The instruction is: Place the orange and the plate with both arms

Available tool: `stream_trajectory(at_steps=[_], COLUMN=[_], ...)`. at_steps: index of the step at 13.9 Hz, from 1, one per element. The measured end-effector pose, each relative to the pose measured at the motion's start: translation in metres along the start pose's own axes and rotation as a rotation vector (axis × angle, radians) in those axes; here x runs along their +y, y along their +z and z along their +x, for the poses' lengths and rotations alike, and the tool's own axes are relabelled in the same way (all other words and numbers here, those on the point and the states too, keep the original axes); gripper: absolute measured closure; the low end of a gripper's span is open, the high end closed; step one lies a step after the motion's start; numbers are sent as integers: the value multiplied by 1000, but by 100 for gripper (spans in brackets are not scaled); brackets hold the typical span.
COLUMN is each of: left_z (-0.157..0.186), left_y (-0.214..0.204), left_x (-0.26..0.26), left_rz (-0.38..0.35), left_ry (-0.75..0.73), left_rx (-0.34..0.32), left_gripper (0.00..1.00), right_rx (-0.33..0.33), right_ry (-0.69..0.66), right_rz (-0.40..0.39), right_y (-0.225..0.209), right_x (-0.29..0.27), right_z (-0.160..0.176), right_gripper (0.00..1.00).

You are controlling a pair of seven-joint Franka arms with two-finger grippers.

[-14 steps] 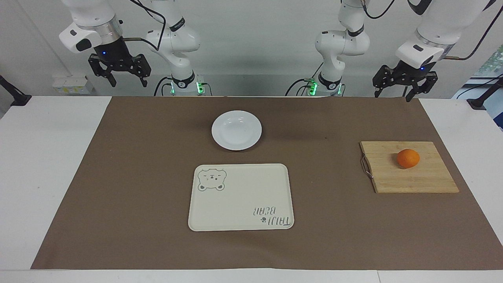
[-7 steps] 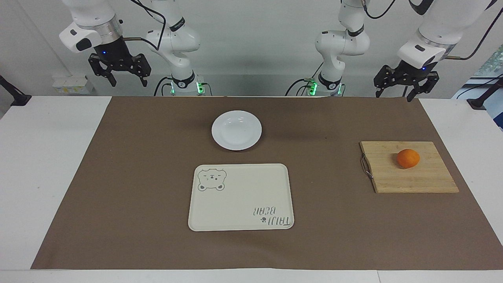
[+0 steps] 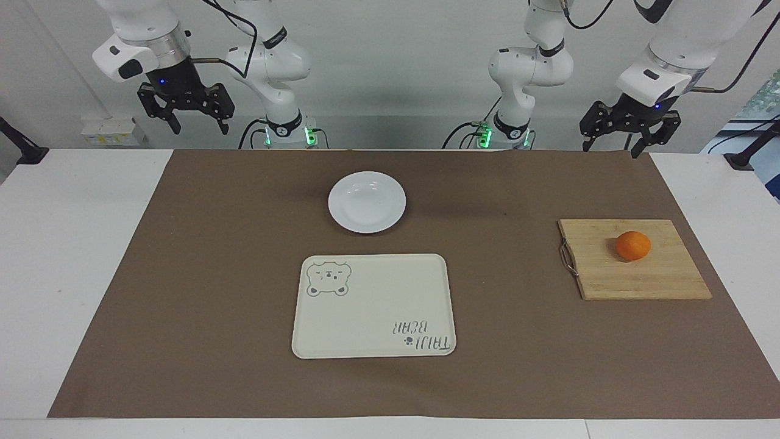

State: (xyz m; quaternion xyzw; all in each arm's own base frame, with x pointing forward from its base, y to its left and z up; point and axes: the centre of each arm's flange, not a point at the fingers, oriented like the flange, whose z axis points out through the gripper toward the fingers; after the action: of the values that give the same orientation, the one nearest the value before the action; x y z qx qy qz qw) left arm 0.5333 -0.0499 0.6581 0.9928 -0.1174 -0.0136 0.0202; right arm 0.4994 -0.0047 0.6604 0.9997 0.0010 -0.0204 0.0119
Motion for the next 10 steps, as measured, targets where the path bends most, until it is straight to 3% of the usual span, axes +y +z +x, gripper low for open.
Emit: stream_trajectory(at_steps=[4,10], left_z=[3,15], left_y=[6,59], left_x=[-27,-98], left_rz=[-16,4], left_ry=[-17,-6], left_rx=[30,85], left_gripper=[0,0], right_rx=[0,0], right_ry=[0,0], right_rz=[0,0], right_y=[0,0], right_x=[0,0], right_z=[0,0], right_gripper=[0,0])
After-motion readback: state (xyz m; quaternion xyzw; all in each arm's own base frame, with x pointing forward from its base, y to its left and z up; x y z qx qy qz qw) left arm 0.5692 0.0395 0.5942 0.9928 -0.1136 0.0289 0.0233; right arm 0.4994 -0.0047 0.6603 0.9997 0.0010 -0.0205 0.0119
